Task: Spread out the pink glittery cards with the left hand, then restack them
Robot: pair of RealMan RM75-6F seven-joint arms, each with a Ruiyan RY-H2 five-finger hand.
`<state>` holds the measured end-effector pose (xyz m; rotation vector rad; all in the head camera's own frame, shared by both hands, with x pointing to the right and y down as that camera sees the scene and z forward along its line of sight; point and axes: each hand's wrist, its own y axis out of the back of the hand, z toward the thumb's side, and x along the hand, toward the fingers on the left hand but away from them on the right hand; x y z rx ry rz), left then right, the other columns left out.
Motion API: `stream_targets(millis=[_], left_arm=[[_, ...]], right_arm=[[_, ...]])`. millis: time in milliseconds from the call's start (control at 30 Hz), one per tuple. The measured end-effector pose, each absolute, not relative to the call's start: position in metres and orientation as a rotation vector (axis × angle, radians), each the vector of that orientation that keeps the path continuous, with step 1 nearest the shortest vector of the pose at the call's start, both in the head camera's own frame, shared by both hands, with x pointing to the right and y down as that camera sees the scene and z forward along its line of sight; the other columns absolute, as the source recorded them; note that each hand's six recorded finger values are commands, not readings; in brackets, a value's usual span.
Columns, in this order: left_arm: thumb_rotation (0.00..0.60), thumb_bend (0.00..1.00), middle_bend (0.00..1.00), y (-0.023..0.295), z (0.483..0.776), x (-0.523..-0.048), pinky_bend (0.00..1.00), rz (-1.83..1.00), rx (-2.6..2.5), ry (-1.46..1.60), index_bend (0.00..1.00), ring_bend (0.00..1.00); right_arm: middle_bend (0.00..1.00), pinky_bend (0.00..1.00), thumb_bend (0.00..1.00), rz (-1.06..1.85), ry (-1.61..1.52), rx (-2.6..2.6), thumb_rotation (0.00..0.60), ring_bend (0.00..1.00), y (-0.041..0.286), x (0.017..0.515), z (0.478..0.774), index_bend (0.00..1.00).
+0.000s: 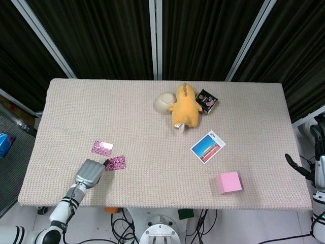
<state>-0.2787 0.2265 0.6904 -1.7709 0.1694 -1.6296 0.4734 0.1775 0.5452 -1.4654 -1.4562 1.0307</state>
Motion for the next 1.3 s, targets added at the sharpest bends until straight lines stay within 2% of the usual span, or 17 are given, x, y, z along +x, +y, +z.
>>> stream_targets(millis=[467,500,600,633,700,767,800,867,900,967,1100,1300], left_arm=[[0.6,0.79,0.89,0.214,0.676,-0.264,0.96,-1.527,-1.754,0.255,0.18,0.94],[0.6,0.76,0.88,0.211,0.673,-0.264,0.95,-1.517,-1.747,0.276,0.18,0.94],[0.6,0.49,0.82,0.199,0.663,-0.268,0.94,-1.477,-1.708,0.369,0.21,0.89],[0.6,0.38,0.76,0.193,0.659,-0.271,0.92,-1.456,-1.687,0.412,0.23,0.83],[0.6,0.27,0.51,0.184,0.654,-0.275,0.8,-1.422,-1.658,0.475,0.26,0.58],[0.6,0.23,0.17,0.176,0.652,-0.282,0.47,-1.382,-1.637,0.528,0.26,0.18],[0.596,0.21,0.05,0.173,0.652,-0.286,0.3,-1.366,-1.629,0.542,0.25,0.05],[0.579,0.2,0.0,0.165,0.656,-0.296,0.18,-1.343,-1.606,0.558,0.24,0.0],[0.561,0.19,0.0,0.161,0.658,-0.301,0.16,-1.339,-1.597,0.563,0.24,0.0],[0.543,0.19,0.0,0.153,0.665,-0.312,0.15,-1.339,-1.592,0.567,0.22,0.0],[0.569,0.17,0.0,0.145,0.683,-0.32,0.15,-1.357,-1.613,0.5,0.18,0.0],[0.586,0.16,0.0,0.143,0.705,-0.315,0.15,-1.378,-1.679,0.374,0.19,0.0]], right_arm=[[0.0,0.0,0.44,1.039,-1.454,-1.467,0.6,0.0,0.178,0.473,0.547,0.0],[0.0,0.0,0.44,1.038,-1.454,-1.468,0.6,0.0,0.177,0.473,0.547,0.0],[0.0,0.0,0.44,1.035,-1.452,-1.469,0.6,0.0,0.177,0.472,0.547,0.0],[0.0,0.0,0.44,1.035,-1.451,-1.47,0.6,0.0,0.177,0.472,0.547,0.0],[0.0,0.0,0.45,1.035,-1.45,-1.472,0.6,0.0,0.176,0.471,0.548,0.0],[0.0,0.0,0.45,1.034,-1.449,-1.472,0.6,0.0,0.176,0.471,0.548,0.0],[0.0,0.0,0.45,1.034,-1.448,-1.472,0.6,0.0,0.176,0.47,0.548,0.0],[0.0,0.0,0.45,1.033,-1.448,-1.472,0.6,0.0,0.176,0.469,0.547,0.0],[0.0,0.0,0.45,1.032,-1.448,-1.473,0.6,0.0,0.176,0.469,0.547,0.0],[0.0,0.0,0.45,1.029,-1.445,-1.473,0.6,0.0,0.175,0.468,0.546,0.0],[0.0,0.0,0.45,1.021,-1.439,-1.466,0.6,0.0,0.173,0.465,0.542,0.0],[0.0,0.0,0.45,1.019,-1.434,-1.451,0.6,0.0,0.169,0.463,0.536,0.0]])
